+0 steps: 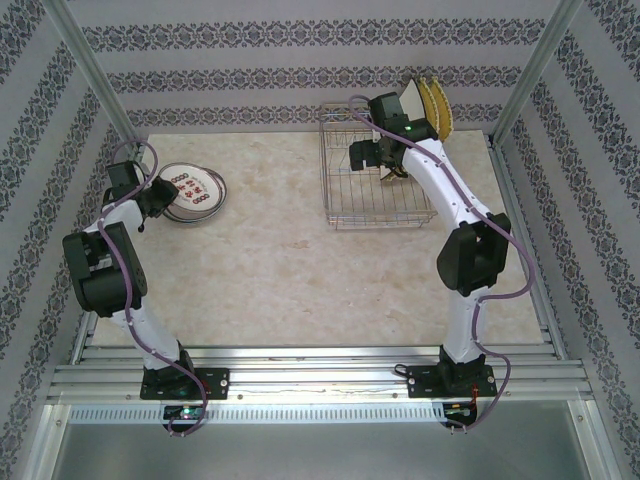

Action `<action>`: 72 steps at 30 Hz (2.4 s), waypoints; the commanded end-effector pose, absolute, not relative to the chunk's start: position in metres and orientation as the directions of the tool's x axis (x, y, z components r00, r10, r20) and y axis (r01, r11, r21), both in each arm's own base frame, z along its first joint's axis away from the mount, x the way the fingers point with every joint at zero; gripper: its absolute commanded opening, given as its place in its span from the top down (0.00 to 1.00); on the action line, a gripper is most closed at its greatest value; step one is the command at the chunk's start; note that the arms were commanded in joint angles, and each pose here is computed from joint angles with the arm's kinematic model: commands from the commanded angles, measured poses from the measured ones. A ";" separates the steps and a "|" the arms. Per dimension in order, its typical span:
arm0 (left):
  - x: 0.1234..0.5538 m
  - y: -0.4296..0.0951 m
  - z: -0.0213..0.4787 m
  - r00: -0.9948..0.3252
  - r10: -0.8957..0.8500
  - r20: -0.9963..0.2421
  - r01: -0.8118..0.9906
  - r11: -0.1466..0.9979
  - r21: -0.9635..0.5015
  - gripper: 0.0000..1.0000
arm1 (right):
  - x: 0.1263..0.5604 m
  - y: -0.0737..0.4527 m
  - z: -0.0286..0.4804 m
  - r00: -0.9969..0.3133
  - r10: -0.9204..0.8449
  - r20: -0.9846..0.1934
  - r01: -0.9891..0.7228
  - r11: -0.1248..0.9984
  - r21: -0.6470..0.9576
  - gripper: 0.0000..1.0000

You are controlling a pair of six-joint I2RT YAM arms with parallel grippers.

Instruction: Unload the plates from the dish rack

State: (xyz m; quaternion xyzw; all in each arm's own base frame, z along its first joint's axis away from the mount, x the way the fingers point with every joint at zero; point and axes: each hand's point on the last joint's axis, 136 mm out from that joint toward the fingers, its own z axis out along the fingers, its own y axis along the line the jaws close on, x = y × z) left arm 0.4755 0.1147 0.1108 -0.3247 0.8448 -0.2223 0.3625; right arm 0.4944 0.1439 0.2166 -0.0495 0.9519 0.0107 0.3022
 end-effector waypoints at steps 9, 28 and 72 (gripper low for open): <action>0.467 0.125 0.087 -0.582 -0.659 -0.477 -0.426 0.746 -0.511 0.70 | 0.499 0.148 0.229 -0.800 -0.108 -0.591 -0.121 0.993 -0.018 0.02; 0.450 0.134 0.066 -0.733 -0.483 -0.480 -0.483 0.865 -0.134 0.54 | 0.505 0.154 0.235 -0.788 -0.120 -0.604 -0.138 0.990 -0.017 0.02; 0.480 -0.028 0.174 -0.933 0.000 -0.361 -0.023 0.998 0.059 0.00 | 0.605 0.042 0.239 -0.672 0.042 -0.739 0.181 0.977 -0.109 0.02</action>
